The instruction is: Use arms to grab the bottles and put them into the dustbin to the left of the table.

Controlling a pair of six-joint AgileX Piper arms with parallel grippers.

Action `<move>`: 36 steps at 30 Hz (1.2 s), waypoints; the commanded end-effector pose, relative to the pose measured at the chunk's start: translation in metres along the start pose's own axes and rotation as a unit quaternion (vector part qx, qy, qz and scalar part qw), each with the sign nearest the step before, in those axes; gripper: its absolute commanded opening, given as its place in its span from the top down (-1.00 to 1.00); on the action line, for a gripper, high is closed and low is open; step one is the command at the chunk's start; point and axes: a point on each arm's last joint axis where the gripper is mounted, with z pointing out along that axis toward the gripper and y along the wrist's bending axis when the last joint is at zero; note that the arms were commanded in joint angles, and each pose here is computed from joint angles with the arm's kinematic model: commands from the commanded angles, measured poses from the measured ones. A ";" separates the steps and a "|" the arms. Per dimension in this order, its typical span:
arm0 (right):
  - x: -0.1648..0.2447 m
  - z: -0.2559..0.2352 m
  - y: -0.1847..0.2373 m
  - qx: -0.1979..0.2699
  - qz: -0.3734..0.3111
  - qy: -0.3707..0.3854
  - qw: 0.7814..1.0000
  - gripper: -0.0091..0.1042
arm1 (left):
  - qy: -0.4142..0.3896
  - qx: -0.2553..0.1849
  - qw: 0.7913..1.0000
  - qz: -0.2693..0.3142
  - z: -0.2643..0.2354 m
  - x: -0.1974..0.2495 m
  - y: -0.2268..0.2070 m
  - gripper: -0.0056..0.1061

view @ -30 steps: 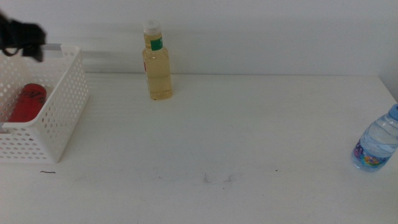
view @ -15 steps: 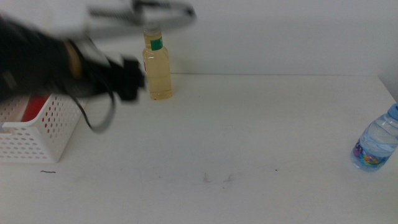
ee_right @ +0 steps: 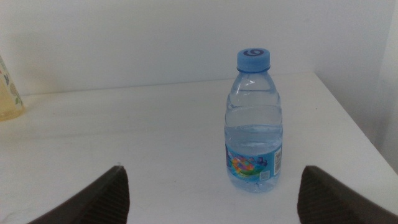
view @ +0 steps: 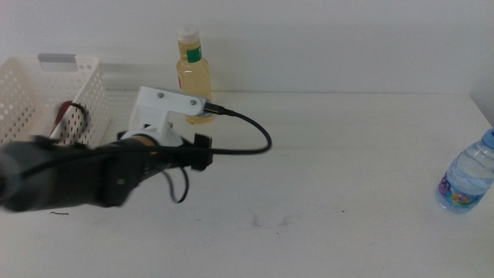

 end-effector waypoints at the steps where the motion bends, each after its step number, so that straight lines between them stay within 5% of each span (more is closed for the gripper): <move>1: 0.000 0.000 0.000 0.002 -0.006 -0.005 1.000 -0.60 | -0.089 -0.033 0.995 0.012 0.021 -0.009 0.007 -0.78; 8: 0.000 0.000 0.000 0.002 -0.006 -0.005 1.000 -0.60 | -0.188 -0.095 0.978 -0.003 0.078 -0.004 0.018 -0.78; 36: 0.000 0.000 0.000 0.002 -0.006 -0.005 1.000 -0.60 | -0.185 -0.133 0.973 -0.048 0.161 -0.005 0.027 -0.78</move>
